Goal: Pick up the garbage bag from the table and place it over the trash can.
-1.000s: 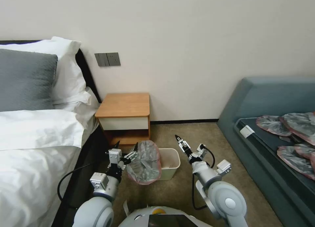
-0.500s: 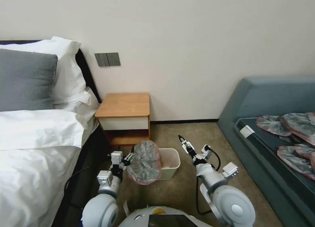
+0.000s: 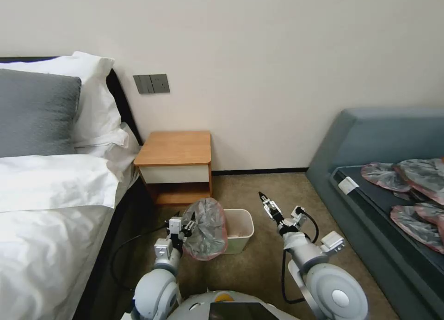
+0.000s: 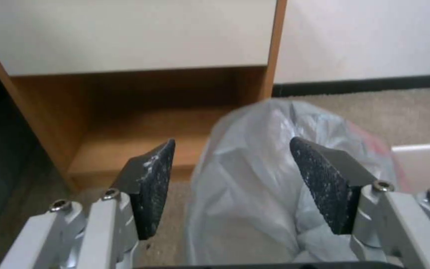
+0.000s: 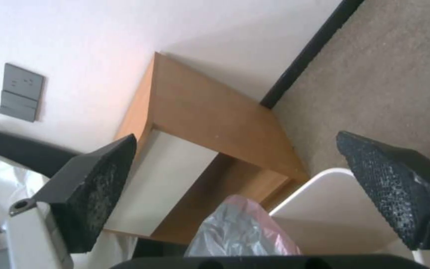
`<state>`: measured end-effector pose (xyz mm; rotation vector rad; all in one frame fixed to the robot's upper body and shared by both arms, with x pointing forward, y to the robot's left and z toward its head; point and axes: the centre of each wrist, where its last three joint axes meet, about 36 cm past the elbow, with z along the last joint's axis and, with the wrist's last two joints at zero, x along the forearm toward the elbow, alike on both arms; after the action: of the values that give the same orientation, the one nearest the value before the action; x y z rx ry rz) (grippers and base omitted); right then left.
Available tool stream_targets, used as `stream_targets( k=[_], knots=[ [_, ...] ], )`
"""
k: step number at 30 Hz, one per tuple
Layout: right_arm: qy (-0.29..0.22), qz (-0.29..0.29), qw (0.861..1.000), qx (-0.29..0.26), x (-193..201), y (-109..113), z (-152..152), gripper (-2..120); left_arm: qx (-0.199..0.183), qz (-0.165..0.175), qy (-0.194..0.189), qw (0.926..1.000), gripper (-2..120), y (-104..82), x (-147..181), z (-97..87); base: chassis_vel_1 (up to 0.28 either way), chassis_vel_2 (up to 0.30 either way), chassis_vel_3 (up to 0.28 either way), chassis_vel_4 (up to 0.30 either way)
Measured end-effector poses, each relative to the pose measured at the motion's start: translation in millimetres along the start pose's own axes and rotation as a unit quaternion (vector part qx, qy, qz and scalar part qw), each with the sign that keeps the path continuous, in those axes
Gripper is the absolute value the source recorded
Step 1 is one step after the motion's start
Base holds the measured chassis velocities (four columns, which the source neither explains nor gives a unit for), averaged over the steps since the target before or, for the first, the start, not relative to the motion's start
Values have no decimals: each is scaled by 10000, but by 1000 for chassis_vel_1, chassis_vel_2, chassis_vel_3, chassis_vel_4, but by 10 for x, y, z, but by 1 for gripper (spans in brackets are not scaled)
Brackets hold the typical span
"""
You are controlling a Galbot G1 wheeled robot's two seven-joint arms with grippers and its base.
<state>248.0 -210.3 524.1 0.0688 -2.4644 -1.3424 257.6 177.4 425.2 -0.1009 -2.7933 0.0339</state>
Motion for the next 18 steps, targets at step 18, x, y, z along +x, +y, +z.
stream_targets(
  k=[18],
  knots=[
    [-63, 121, 9999, -34, 22, -37, -12, 100, -19, 104, 367, 9993, 63, -137, -230, 185, 0, 0, 0, 0]
  ],
)
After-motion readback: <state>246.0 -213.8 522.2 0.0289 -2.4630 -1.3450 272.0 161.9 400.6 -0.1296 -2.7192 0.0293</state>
